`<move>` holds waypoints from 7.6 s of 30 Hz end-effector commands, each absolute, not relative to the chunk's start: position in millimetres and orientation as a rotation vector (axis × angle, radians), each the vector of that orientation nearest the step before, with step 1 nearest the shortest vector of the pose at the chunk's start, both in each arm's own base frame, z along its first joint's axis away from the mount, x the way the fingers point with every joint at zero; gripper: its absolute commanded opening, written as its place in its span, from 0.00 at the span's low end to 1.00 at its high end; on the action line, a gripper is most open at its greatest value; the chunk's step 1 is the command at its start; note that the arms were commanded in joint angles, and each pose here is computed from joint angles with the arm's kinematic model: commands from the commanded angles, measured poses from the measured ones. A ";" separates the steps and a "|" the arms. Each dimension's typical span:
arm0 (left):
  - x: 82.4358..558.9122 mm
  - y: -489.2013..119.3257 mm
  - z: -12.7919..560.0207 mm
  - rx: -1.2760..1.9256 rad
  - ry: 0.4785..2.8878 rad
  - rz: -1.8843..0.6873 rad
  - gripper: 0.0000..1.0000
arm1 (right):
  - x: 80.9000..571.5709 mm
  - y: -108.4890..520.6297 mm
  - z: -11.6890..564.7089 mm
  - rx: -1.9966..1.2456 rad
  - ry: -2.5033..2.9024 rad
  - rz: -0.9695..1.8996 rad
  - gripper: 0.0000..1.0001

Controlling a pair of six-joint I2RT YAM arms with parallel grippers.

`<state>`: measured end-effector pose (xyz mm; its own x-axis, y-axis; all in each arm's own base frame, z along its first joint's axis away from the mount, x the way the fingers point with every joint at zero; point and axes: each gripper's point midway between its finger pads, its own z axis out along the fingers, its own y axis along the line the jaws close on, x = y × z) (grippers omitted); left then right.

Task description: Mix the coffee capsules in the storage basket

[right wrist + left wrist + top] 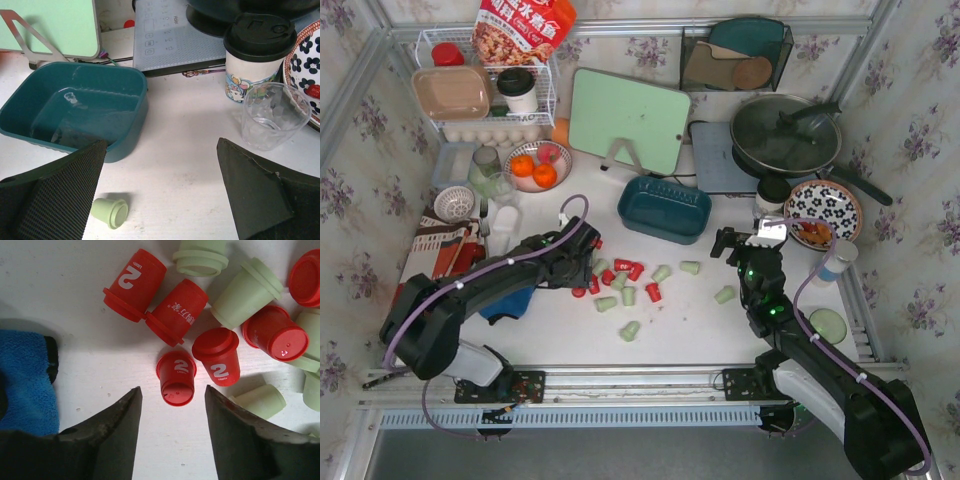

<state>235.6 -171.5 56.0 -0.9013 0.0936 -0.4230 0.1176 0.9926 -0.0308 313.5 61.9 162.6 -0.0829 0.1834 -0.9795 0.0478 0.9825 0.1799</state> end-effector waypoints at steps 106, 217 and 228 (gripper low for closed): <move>212.7 -156.9 217.1 0.555 2.364 -0.330 0.64 | 312.7 137.6 98.6 -0.383 2.017 0.233 0.75; 179.9 -131.7 232.0 0.427 2.223 -0.518 0.75 | 348.3 98.7 146.6 0.565 2.019 -0.103 0.76; 180.3 -132.2 231.7 0.429 2.224 -0.519 0.75 | 289.4 74.0 104.3 0.787 2.132 -0.153 0.71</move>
<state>177.9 -129.1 228.4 -0.6382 0.1410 -0.7569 0.4510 0.8652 -0.2191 311.1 84.2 120.3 -0.4436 0.4223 -0.7905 0.5058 0.8461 0.1682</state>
